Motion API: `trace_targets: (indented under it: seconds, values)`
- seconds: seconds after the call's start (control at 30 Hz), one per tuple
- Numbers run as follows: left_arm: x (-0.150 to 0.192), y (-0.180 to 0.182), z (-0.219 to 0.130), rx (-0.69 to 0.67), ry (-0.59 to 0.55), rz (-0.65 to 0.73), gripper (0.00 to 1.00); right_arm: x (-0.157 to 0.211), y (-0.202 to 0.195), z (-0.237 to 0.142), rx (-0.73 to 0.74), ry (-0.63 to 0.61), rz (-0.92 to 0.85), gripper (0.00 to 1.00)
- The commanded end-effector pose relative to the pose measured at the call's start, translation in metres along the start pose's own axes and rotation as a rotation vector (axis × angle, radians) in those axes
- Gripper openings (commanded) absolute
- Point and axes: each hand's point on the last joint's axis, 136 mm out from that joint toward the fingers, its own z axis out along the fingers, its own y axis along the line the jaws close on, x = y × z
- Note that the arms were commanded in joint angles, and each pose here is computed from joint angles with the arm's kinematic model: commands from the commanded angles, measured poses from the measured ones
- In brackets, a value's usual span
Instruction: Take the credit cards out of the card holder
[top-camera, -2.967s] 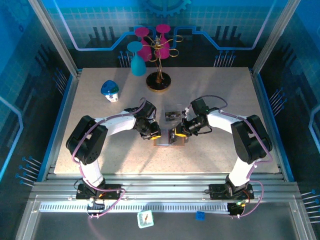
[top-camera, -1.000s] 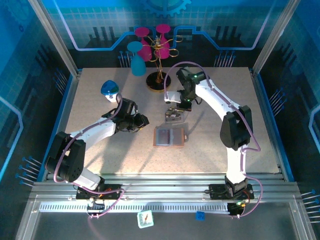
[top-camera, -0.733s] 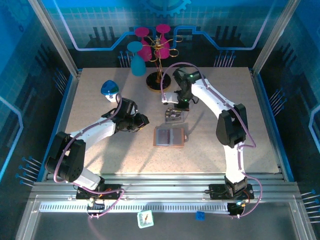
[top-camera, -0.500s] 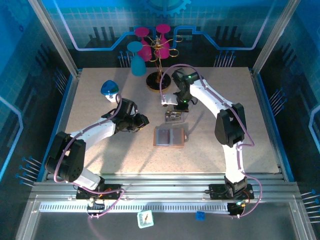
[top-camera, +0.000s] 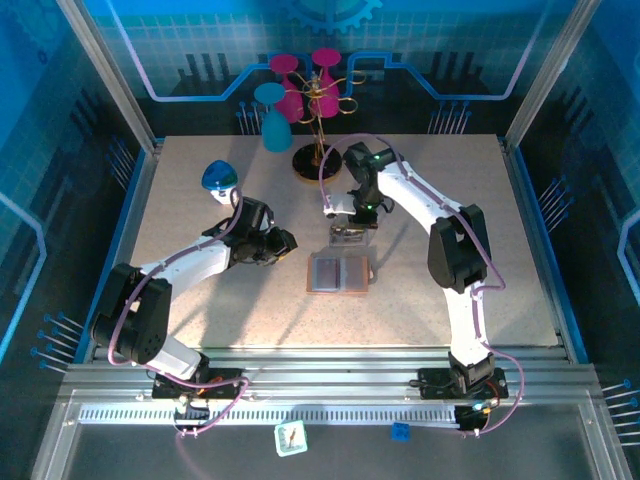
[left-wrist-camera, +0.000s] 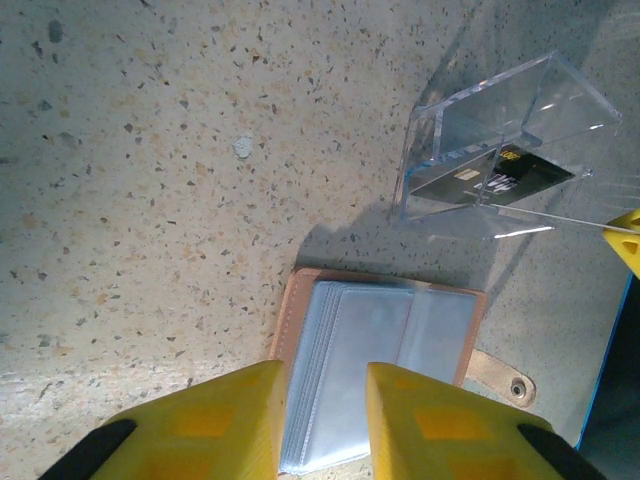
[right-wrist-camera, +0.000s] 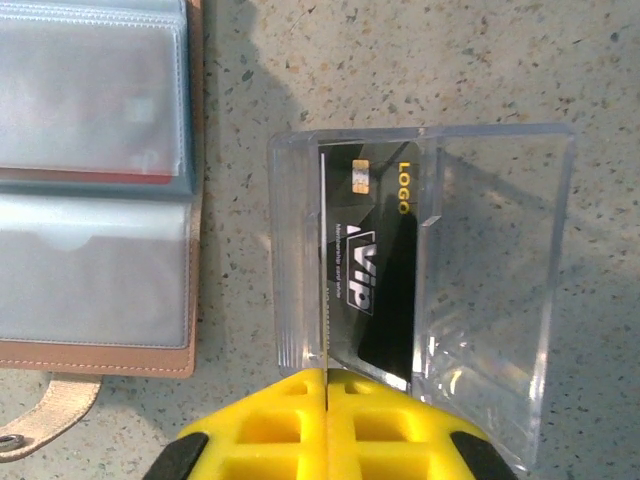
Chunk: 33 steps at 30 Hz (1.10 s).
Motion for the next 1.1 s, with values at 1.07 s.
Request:
trace_targets:
  seconds: [1.07]
  values:
    - [0.007,-0.004,0.008,0.049,0.070,-0.016,0.28,-0.020,-0.014,-0.022,0.161,-0.070,0.187,0.22]
